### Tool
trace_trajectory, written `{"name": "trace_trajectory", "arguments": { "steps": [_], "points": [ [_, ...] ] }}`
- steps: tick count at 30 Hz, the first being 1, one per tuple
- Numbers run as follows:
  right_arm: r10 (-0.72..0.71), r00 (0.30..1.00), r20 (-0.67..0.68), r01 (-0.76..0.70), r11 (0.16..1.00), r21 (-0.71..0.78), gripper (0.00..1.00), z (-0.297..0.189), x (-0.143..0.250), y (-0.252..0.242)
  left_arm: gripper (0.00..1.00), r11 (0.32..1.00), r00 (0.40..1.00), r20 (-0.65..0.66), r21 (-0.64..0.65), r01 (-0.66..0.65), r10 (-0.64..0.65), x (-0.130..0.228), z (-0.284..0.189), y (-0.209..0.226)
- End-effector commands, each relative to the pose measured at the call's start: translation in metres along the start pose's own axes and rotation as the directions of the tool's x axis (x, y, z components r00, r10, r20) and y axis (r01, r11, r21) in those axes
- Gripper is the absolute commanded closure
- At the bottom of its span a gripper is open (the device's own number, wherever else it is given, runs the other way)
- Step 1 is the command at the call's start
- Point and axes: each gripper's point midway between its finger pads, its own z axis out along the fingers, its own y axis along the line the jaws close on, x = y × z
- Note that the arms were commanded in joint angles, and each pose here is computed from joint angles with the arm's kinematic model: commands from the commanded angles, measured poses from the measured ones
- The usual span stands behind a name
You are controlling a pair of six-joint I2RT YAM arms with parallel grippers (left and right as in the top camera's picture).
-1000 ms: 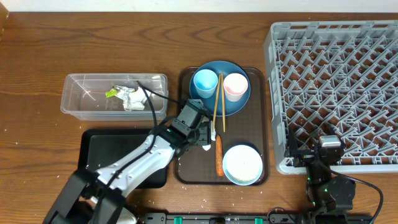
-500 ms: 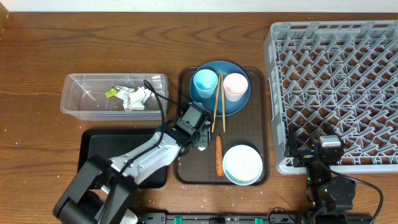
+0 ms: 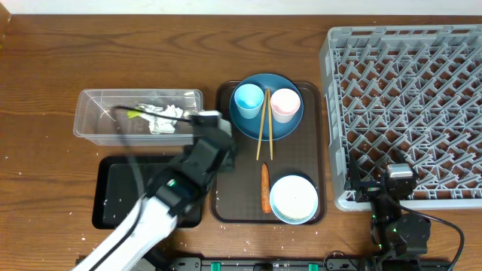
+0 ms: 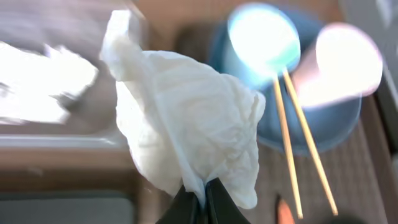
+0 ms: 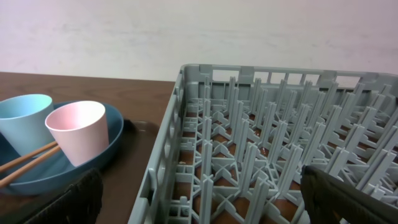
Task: Sort waste into correct bins and load items into the dishwasher rack
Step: 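Carry the tissue left and release it into the clear bin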
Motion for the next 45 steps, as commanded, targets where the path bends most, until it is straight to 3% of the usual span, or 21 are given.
{"name": "trace_trajectory", "arguments": {
  "steps": [1,4,12,17,25,27,28,29,31,40,45],
  "points": [
    [-0.004,1.000,-0.007,0.004,1.000,0.003,0.01,0.000,0.002,-0.001,0.94,0.983,0.981,0.194,-0.182,0.017,0.019,-0.038,-0.026,0.036],
    [-0.004,1.000,-0.007,0.004,1.000,0.003,0.01,0.000,0.002,-0.001,0.94,0.966,0.964,0.264,-0.255,0.050,0.020,-0.052,-0.036,0.053],
    [-0.004,1.000,-0.007,0.004,1.000,0.003,0.01,0.000,0.002,-0.001,0.94,0.924,0.969,0.247,-0.365,0.111,-0.019,-0.060,-0.010,0.090],
    [-0.004,1.000,-0.007,0.004,1.000,0.003,0.01,0.000,0.002,-0.001,0.94,0.952,0.990,0.137,-0.294,0.079,-0.040,-0.053,0.026,0.097],
    [-0.004,1.000,-0.007,0.004,1.000,0.003,0.01,0.000,0.002,-0.001,0.92,0.955,0.988,0.051,-0.257,0.151,-0.143,-0.043,0.062,0.122],
    [-0.004,1.000,-0.007,0.004,1.000,0.003,0.01,0.000,0.002,-0.001,0.83,0.952,0.987,0.056,-0.261,0.160,-0.151,-0.044,0.062,0.126],
    [-0.004,1.000,-0.007,0.004,1.000,0.003,0.01,0.000,0.002,-0.001,0.65,0.952,0.986,0.062,-0.259,0.163,-0.152,-0.046,0.062,0.126],
    [-0.004,1.000,-0.007,0.004,1.000,0.003,0.01,0.000,0.002,-0.001,0.55,0.952,0.986,0.068,-0.257,0.164,-0.152,-0.047,0.060,0.126],
    [-0.004,1.000,-0.007,0.004,1.000,0.003,0.01,0.000,0.002,-0.001,0.44,0.956,0.985,0.078,-0.243,0.167,-0.152,-0.050,0.057,0.123],
    [-0.004,1.000,-0.007,0.004,1.000,0.003,0.01,0.000,0.002,-0.001,0.37,0.984,0.981,0.087,-0.027,0.175,-0.172,-0.061,0.013,0.086],
    [-0.004,1.000,-0.007,0.004,1.000,0.003,0.01,0.000,0.002,-0.001,0.37,0.961,0.965,-0.088,0.100,0.257,-0.249,-0.024,-0.024,0.062]
  ]
}}
